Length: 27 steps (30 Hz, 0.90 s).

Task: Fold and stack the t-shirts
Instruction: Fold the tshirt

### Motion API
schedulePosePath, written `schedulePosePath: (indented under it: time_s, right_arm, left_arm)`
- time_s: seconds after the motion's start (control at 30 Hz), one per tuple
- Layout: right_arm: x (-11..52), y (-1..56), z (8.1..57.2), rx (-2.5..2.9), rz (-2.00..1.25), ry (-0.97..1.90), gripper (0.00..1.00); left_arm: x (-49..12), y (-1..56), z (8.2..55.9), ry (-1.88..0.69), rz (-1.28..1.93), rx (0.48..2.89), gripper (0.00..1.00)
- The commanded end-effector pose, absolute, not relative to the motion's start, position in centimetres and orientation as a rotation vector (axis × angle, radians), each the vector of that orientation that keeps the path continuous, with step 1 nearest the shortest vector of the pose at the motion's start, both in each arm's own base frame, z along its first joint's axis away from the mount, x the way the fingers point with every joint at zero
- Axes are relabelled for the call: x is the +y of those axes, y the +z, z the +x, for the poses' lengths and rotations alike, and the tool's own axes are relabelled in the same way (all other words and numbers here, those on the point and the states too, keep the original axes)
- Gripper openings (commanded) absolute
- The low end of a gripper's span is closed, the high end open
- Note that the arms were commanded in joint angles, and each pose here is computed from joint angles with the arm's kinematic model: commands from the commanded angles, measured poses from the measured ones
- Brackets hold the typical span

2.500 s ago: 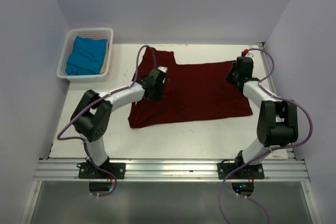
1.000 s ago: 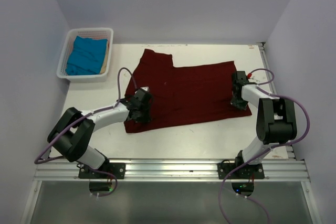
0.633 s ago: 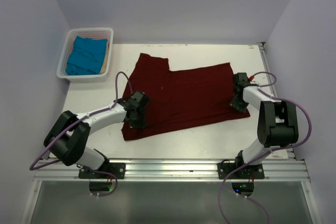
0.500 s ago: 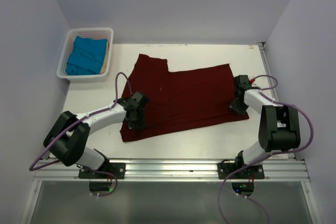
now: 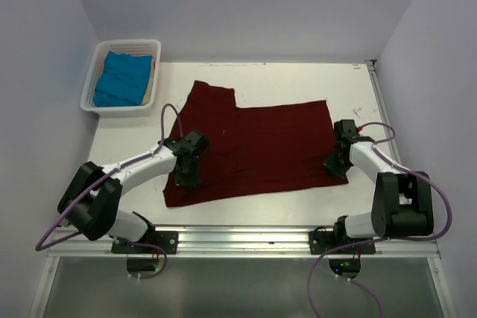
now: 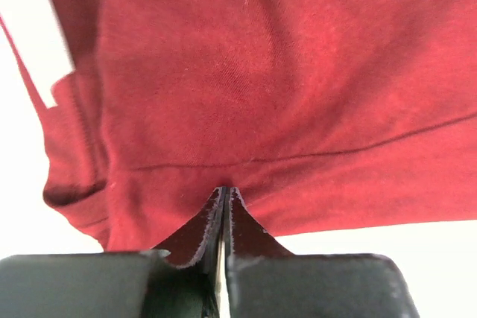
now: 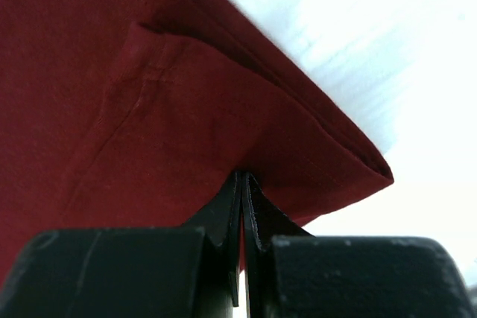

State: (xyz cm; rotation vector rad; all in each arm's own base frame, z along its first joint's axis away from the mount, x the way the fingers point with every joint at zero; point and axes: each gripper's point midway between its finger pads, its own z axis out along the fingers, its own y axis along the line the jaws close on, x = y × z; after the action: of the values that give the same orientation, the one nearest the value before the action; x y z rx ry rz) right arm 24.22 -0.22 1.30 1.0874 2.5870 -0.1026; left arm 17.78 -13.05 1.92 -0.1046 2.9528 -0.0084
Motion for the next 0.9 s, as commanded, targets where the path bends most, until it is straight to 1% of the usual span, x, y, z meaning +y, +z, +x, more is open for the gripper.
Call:
schedulePosePath:
  time_s: [0.0,0.03,0.07,0.1,0.13,0.17,0.2,0.23,0.27,0.3,0.33,0.37,0.4,0.43,0.47,0.5,0.53,0.57,0.6,0.7,0.8,0.83,0.87]
  right_arm:
    - [1.0,2.6,21.6,2.720,1.021,-0.108,0.00]
    - [1.3,4.5,23.9,2.658,0.972,-0.058,0.00]
    - [1.7,5.8,25.2,2.619,0.931,-0.011,0.04]
    - [2.2,7.5,26.9,2.567,0.848,0.043,0.13]
    - [2.5,9.7,29.0,2.501,0.801,0.088,0.21]
    - [2.8,10.9,30.1,2.468,0.772,0.121,0.30]
    - [2.9,11.5,31.2,2.459,0.721,0.126,0.45]
    - [3.0,13.5,32.8,2.417,0.689,0.146,0.50]
    - [3.1,14.1,33.5,2.411,0.669,0.154,0.54]
    - [3.3,14.4,34.2,2.416,0.630,0.167,0.59]
    - [3.6,15.2,35.3,2.408,0.608,0.182,0.60]
    - [3.9,15.3,35.8,2.411,0.591,0.191,0.61]
    - [4.1,15.7,36.6,2.397,0.563,0.211,0.61]
    - [4.8,16.1,37.1,2.389,0.535,0.259,0.62]
    - [4.8,15.9,37.5,2.384,0.532,0.259,0.63]
    - [5.4,16.1,38.0,2.371,0.512,0.302,0.63]
    - [6.0,16.1,38.1,2.374,0.493,0.345,0.63]
    - [6.4,16.1,38.2,2.372,0.476,0.372,0.63]
    - [6.7,16.2,38.5,2.361,0.461,0.388,0.63]
    - [7.1,16.1,38.4,2.354,0.432,0.411,0.62]
    - [7.1,15.7,37.9,2.351,0.419,0.413,0.61]
    - [7.0,15.7,37.8,2.349,0.416,0.408,0.61]
    - [7.0,15.5,37.7,2.350,0.416,0.403,0.61]
  left_arm:
    - [-13.7,7.0,21.9,-0.043,-0.098,2.775,0.11]
    - [-13.9,8.0,23.1,-0.042,-0.104,2.728,0.29]
    - [-13.7,9.1,24.5,-0.005,-0.115,2.673,0.40]
    - [-14.6,11.2,26.8,-0.038,-0.106,2.592,0.50]
    - [-14.9,12.2,28.1,-0.037,-0.111,2.550,0.59]
    - [-14.7,12.4,29.7,-0.005,-0.127,2.533,0.71]
    - [-15.5,14.3,32.0,-0.037,-0.121,2.472,0.74]
    - [-15.4,14.7,33.3,-0.035,-0.128,2.455,0.77]
    - [-14.9,13.8,35.1,-0.002,-0.149,2.468,0.79]
    - [-15.1,15.2,37.3,-0.013,-0.148,2.427,0.80]
    - [-14.9,15.2,38.7,0.002,-0.157,2.423,0.80]
    - [-14.1,13.4,40.2,0.054,-0.167,2.457,0.80]
    - [-14.3,14.5,42.2,0.063,-0.157,2.420,0.80]
    - [-14.1,14.2,43.2,0.090,-0.153,2.419,0.80]
    - [-13.8,12.1,44.5,0.139,-0.144,2.451,0.80]
    - [-14.2,13.0,46.3,0.135,-0.112,2.414,0.79]
    - [-13.8,12.6,47.3,0.162,-0.114,2.414,0.79]
    - [-13.8,10.6,48.2,0.190,-0.091,2.444,0.78]
    - [-14.3,11.5,49.9,0.178,-0.069,2.405,0.77]
    - [-14.3,10.8,53.0,0.151,-0.048,2.369,0.74]
    - [-13.8,11.0,55.6,0.072,-0.059,2.329,0.67]
    - [-13.3,10.4,56.4,0.038,-0.065,2.337,0.63]
    - [-13.0,11.3,57.4,0.024,-0.073,2.307,0.61]
